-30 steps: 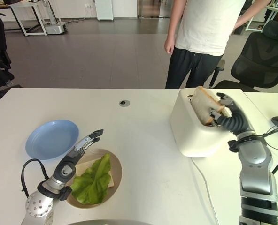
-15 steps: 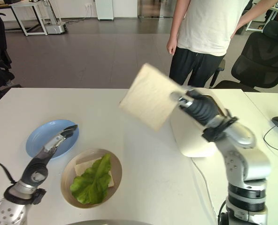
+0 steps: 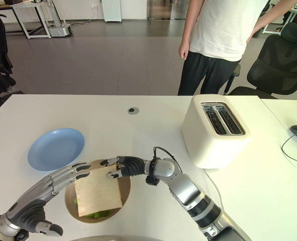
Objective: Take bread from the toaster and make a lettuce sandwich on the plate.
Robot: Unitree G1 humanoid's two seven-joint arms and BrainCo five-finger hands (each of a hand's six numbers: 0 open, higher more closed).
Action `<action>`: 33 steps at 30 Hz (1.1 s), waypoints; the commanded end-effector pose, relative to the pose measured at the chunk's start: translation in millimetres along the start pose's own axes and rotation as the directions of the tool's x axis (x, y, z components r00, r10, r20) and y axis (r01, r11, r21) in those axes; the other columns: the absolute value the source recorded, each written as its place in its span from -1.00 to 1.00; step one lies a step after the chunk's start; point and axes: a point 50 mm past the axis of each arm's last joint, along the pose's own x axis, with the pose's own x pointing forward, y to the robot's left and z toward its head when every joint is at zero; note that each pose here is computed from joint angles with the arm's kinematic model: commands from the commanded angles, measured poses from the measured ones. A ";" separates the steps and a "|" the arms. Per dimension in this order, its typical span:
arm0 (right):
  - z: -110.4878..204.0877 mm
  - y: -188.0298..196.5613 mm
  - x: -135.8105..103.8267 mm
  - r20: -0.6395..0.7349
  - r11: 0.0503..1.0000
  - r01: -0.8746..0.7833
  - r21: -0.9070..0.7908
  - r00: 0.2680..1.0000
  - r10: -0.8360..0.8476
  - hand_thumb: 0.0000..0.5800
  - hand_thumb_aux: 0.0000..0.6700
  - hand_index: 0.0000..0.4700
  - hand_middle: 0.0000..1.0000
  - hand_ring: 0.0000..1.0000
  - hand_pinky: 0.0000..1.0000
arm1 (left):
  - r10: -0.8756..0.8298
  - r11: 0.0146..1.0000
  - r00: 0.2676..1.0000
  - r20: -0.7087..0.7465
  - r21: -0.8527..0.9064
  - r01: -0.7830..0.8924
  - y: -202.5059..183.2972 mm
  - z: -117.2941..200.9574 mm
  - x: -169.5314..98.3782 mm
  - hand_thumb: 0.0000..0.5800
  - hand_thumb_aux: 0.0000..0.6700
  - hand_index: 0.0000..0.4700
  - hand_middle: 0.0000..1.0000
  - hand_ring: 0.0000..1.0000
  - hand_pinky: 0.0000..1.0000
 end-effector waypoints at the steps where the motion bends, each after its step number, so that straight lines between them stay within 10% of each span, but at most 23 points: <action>1: 1.3 -4.6 4.3 0.008 1.000 0.016 -0.021 1.000 -0.016 1.00 1.00 1.00 -1.00 -1.00 -1.00 | -0.116 0.993 0.993 -0.016 0.035 0.116 -14.0 -2.9 0.4 -1.00 -1.00 -1.00 -1.00 -1.00 -1.00; 22: -7.4 -3.1 6.3 -0.043 0.999 0.032 -0.028 0.999 -0.033 0.99 0.89 0.89 -1.00 -1.00 -1.00 | -0.433 0.873 0.880 -0.194 0.153 0.463 -60.4 -43.1 -4.3 -1.00 -1.00 -1.00 -1.00 -1.00 -1.00; 23: -7.5 -4.9 6.0 -0.043 0.997 0.056 -0.043 0.997 -0.058 0.75 0.29 0.29 -1.00 -1.00 -1.00 | -0.443 0.868 0.874 -0.200 0.147 0.474 -62.7 -44.1 -5.4 -1.00 -1.00 -1.00 -1.00 -1.00 -1.00; 24: -7.2 -9.1 4.9 -0.040 0.992 0.105 -0.075 0.993 -0.108 -0.83 -0.91 -0.91 -1.00 -1.00 -1.00 | -0.447 0.868 0.872 -0.200 0.138 0.477 -64.0 -44.4 -6.1 -1.00 -1.00 -1.00 -1.00 -1.00 -1.00; 33: 31.4 -44.9 -55.6 0.225 0.849 0.513 -0.127 0.848 -0.479 -1.00 -1.00 -1.00 -1.00 -1.00 -1.00 | -0.419 0.900 0.895 -0.156 0.059 0.431 -65.8 -38.7 -2.0 -1.00 -1.00 -1.00 -1.00 -1.00 -1.00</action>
